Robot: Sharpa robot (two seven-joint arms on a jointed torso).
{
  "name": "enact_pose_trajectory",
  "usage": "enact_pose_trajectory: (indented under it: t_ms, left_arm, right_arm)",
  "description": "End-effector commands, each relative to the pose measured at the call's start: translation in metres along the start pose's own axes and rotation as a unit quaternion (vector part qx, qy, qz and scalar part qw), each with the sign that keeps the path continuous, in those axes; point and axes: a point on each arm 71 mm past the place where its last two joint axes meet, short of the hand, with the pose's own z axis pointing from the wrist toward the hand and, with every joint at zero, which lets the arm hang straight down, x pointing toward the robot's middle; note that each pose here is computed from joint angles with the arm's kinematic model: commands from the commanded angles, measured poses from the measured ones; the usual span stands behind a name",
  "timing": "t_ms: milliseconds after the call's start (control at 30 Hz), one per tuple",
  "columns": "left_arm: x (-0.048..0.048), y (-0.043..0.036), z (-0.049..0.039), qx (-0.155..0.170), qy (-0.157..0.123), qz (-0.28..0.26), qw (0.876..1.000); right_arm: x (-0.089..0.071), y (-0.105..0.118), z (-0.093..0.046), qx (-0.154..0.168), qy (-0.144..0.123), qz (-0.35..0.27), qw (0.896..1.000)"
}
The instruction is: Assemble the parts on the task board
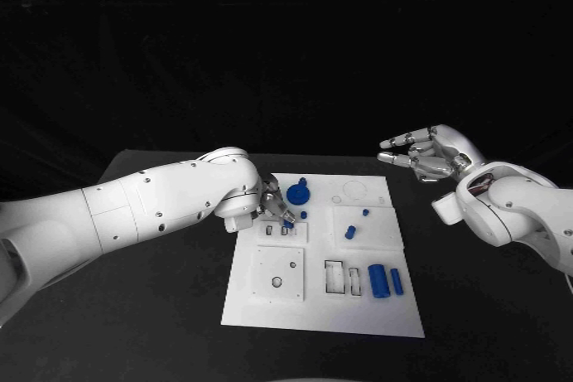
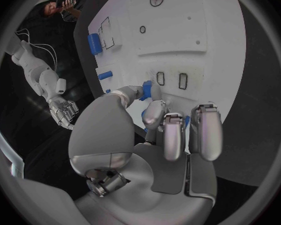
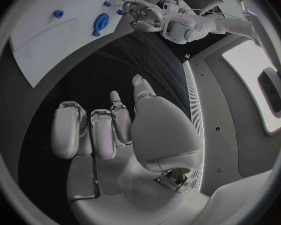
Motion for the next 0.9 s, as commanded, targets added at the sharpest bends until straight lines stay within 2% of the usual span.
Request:
enact_pose_trajectory:
  t_ms: [33, 267, 900]
  left_arm:
    - [0.0018, 0.0014, -0.0010, -0.002, -0.001, -0.003, 1.000]
    - [0.0035, 0.0062, -0.0006, -0.013, 0.004, -0.001, 1.000]
    - [0.0067, 0.0097, -0.0005, -0.031, 0.018, 0.025, 0.999]
  right_arm:
    - [0.0014, 0.0005, -0.0001, -0.004, 0.007, 0.002, 1.000]
    - [0.0014, 0.0005, -0.0003, -0.004, 0.008, 0.002, 1.000]
    - [0.0020, 0.0005, -0.0001, -0.005, 0.010, 0.002, 1.000]
